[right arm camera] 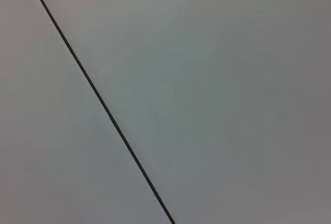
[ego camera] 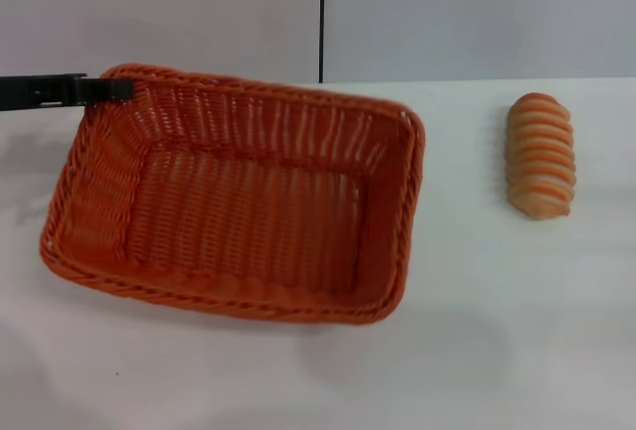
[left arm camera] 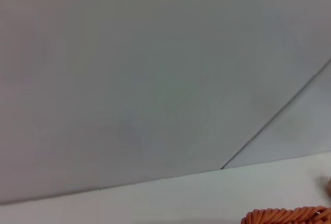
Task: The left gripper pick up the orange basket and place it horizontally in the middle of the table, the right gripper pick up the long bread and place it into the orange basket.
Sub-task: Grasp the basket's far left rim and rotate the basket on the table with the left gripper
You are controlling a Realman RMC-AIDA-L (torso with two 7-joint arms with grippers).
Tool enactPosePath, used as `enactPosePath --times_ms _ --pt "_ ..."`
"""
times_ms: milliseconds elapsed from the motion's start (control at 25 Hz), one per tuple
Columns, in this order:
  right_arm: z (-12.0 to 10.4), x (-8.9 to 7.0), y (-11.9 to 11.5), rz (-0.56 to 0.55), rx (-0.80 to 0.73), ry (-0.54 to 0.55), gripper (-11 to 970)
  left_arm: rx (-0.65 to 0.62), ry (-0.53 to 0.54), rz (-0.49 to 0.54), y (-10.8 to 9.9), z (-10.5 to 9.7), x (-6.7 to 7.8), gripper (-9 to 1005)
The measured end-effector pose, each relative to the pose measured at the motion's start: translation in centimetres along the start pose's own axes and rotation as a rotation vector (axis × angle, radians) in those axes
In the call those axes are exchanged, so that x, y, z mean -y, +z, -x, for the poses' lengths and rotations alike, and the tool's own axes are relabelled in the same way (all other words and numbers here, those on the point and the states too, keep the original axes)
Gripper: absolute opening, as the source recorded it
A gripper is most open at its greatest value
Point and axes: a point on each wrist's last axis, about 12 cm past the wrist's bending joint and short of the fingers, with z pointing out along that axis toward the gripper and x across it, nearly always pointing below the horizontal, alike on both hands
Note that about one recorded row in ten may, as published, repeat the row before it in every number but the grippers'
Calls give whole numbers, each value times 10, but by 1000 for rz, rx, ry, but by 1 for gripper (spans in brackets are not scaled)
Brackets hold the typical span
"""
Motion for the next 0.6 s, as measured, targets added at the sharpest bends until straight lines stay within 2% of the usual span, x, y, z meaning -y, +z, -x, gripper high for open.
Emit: enactPosePath --times_ms 280,600 --pt "-1 -3 6 11 -3 2 795 -10 -122 -26 -6 -11 -4 206" --pt "-2 -3 7 6 -12 0 795 -46 -204 -77 0 -30 -4 207"
